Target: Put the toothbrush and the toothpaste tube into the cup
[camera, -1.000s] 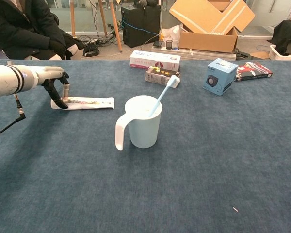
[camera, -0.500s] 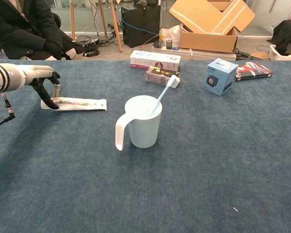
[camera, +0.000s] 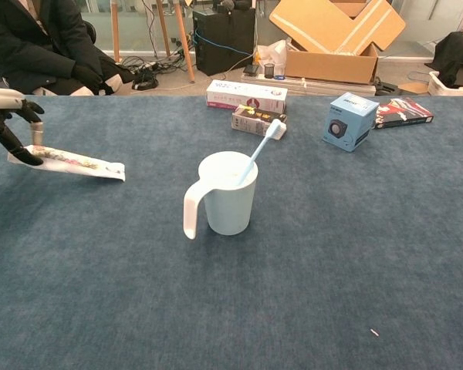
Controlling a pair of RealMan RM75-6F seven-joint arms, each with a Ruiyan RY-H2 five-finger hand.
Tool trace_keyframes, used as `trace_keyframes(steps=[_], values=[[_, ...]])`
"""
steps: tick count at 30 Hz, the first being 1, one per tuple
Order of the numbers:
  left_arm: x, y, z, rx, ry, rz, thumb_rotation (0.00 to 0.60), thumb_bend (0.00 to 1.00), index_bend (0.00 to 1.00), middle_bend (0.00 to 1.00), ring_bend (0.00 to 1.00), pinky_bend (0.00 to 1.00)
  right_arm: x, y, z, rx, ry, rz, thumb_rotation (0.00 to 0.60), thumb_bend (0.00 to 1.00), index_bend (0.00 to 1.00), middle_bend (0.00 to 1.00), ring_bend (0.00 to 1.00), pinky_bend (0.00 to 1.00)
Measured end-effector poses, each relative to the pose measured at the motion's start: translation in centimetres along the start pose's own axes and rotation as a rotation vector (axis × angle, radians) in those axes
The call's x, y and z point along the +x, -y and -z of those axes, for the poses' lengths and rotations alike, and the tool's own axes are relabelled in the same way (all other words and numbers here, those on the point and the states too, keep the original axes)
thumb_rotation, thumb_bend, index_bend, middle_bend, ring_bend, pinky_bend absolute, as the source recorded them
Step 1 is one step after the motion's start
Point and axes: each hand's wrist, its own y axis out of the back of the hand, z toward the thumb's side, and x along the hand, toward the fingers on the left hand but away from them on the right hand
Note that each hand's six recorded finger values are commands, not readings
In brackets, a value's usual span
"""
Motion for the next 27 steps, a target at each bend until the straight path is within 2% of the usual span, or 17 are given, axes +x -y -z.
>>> trace_keyframes(steps=[7,14,27], values=[[-2.1,0.2,3.5,-0.043,-0.034,0.009,0.6,0.39,0.57,0.0,0.0,0.0,0.0,0.2,-0.2,0.007,-0.003,-0.005,0.6,0.16,0.33,0.42,0.34,0.47],[-3.5,1.5,6.3,-0.077,-0.063,0.038,0.6,0.39,0.57,0.0,0.0,0.0,-0.1,0.4,-0.3,0.014,-0.001,-0.01,0.6,0.16,0.33,0.42,0.34,0.47],[-6.4,4.0,8.7,-0.143,-0.051,0.103,0.6,0.39,0.56,0.0,0.0,0.0,-0.1,0.5,-0.3,0.016,0.0,-0.012,0.6,0.16,0.33,0.42,0.34,0.47]])
